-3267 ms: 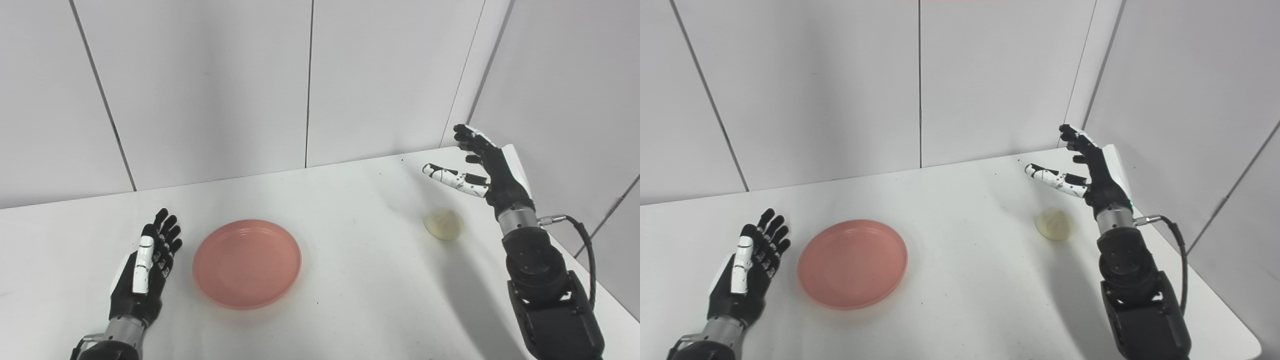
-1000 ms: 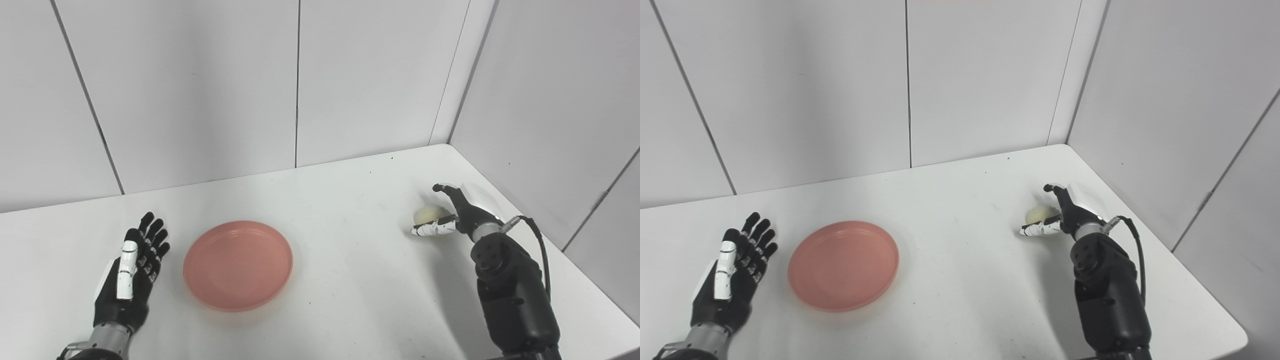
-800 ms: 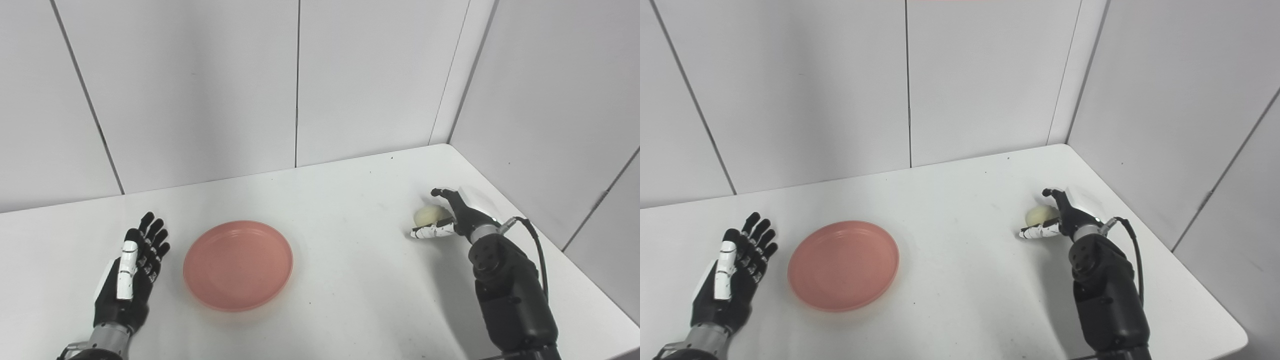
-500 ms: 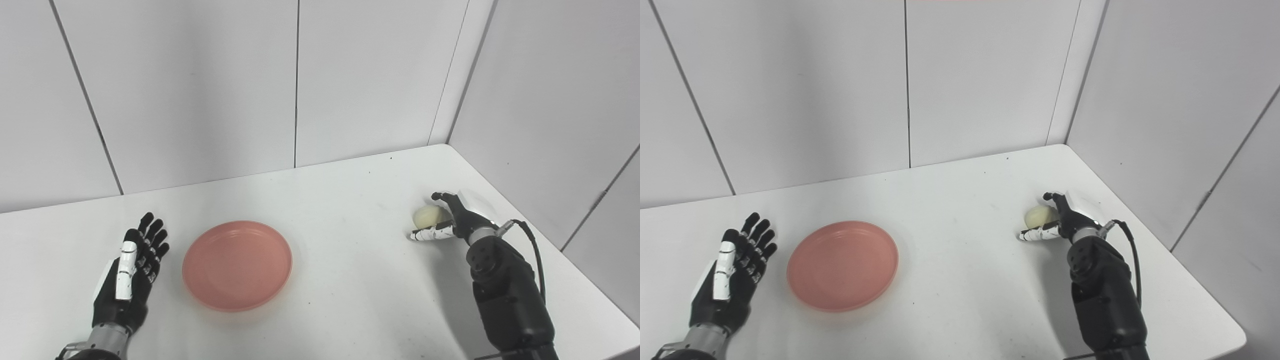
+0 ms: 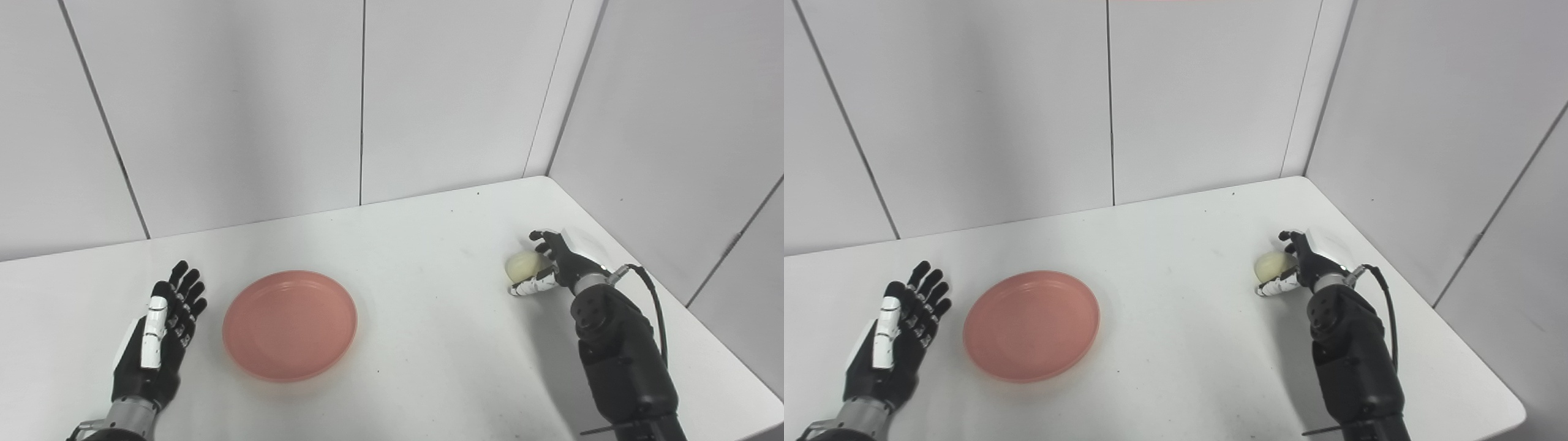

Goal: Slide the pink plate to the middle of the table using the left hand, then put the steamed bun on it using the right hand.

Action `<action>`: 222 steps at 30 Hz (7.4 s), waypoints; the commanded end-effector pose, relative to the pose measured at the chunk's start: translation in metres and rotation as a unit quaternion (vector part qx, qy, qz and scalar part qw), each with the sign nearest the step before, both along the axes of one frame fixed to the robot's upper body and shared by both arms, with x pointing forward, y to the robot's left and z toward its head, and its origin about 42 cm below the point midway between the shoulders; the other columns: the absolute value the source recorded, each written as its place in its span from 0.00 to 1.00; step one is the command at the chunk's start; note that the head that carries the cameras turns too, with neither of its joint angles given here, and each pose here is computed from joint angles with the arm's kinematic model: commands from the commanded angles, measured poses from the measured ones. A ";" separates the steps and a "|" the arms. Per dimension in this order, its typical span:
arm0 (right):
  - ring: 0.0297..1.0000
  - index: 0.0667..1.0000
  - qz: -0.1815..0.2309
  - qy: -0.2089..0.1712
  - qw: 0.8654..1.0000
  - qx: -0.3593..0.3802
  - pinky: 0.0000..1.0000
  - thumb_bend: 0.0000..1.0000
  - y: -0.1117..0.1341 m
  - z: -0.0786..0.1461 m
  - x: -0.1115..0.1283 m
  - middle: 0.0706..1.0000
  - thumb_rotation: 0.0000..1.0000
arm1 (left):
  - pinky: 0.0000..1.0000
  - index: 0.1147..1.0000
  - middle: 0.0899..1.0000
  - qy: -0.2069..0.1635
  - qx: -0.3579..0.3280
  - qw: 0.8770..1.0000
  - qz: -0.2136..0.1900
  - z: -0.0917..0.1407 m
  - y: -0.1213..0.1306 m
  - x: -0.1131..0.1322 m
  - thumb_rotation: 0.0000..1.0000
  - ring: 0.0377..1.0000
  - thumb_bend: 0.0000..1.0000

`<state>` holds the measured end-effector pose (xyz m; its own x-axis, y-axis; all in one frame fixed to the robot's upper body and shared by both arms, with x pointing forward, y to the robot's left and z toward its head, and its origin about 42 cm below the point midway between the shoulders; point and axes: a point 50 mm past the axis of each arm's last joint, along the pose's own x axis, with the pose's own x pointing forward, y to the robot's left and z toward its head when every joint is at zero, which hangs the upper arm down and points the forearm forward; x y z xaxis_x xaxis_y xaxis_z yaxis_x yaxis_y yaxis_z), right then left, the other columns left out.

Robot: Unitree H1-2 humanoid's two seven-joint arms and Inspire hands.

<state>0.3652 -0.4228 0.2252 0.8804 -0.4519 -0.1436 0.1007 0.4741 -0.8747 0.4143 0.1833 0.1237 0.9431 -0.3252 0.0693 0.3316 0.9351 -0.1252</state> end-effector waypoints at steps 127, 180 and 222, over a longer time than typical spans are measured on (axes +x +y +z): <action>0.37 0.48 0.361 -0.270 0.883 0.130 0.31 0.52 0.167 0.024 -0.014 0.41 0.00 | 1.00 1.00 1.00 0.044 0.041 0.998 0.008 -0.030 -0.097 -0.009 1.00 1.00 0.64; 0.40 0.49 0.447 -0.198 0.868 0.088 0.43 0.51 0.232 -0.030 0.035 0.49 0.00 | 1.00 1.00 1.00 0.043 0.030 0.999 0.008 -0.030 -0.088 -0.010 1.00 1.00 0.61; 0.92 0.89 0.453 -0.170 0.874 0.054 0.82 0.66 0.226 -0.012 0.028 0.93 0.28 | 1.00 1.00 1.00 0.054 0.033 0.998 -0.003 -0.030 -0.083 -0.013 1.00 1.00 0.68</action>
